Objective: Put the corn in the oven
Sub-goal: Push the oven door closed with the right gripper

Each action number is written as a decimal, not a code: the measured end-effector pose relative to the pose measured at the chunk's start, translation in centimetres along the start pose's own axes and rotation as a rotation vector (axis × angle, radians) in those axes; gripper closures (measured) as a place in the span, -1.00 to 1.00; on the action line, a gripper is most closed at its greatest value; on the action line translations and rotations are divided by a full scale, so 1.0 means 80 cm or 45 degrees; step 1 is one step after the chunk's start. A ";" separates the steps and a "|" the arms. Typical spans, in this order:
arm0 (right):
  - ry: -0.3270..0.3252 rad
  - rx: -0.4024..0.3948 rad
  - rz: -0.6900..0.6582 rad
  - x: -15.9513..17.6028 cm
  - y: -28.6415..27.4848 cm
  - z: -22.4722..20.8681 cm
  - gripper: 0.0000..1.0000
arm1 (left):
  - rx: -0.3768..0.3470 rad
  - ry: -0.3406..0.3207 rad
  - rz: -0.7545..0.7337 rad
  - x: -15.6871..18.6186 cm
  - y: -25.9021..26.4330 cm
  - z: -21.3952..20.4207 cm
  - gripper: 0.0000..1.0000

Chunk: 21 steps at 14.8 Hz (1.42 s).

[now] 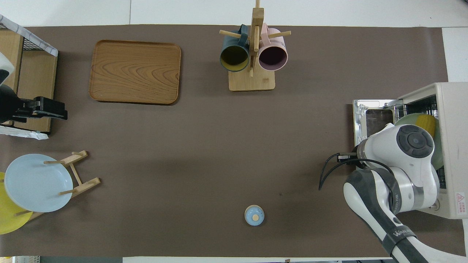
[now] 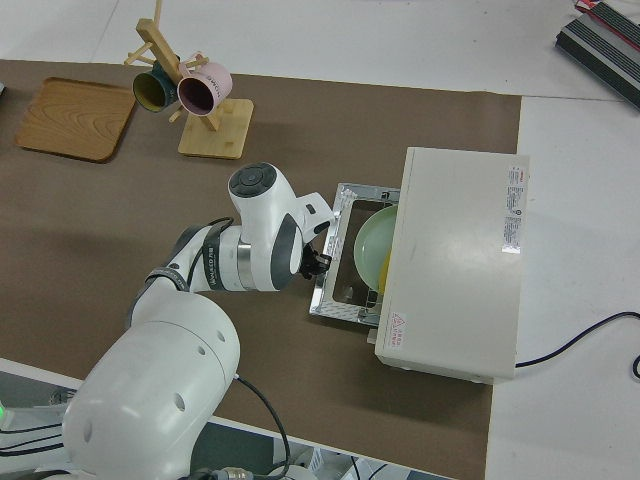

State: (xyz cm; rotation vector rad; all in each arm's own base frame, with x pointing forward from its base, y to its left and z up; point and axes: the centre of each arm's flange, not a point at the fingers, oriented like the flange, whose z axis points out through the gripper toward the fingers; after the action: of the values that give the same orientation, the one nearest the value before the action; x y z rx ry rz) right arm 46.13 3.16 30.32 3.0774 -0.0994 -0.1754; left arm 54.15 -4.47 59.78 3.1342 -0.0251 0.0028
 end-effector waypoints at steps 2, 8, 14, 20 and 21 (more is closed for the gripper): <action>-0.006 0.002 -0.015 0.000 0.008 0.003 0.98 | 0.000 0.000 0.000 0.000 0.000 0.000 -1.00; -0.011 0.016 -0.041 0.000 0.017 0.003 0.98 | 0.000 0.000 0.000 0.000 0.000 0.000 -1.00; -0.085 -0.139 -0.144 0.026 0.010 -0.074 0.98 | 0.000 0.000 0.000 0.000 0.000 0.000 -1.00; -0.097 -0.180 -0.159 0.039 0.058 -0.150 0.95 | 0.000 0.001 -0.001 0.000 0.000 0.000 -1.00; -0.096 -0.179 -0.170 0.039 0.066 -0.156 0.95 | 0.000 0.002 -0.002 0.000 -0.001 0.000 -1.00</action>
State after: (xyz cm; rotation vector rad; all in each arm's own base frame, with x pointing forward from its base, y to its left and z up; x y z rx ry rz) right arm 50.31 -1.65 42.67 2.9380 0.1109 -0.2910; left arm 54.17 -4.40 59.80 3.1341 -0.0223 0.0049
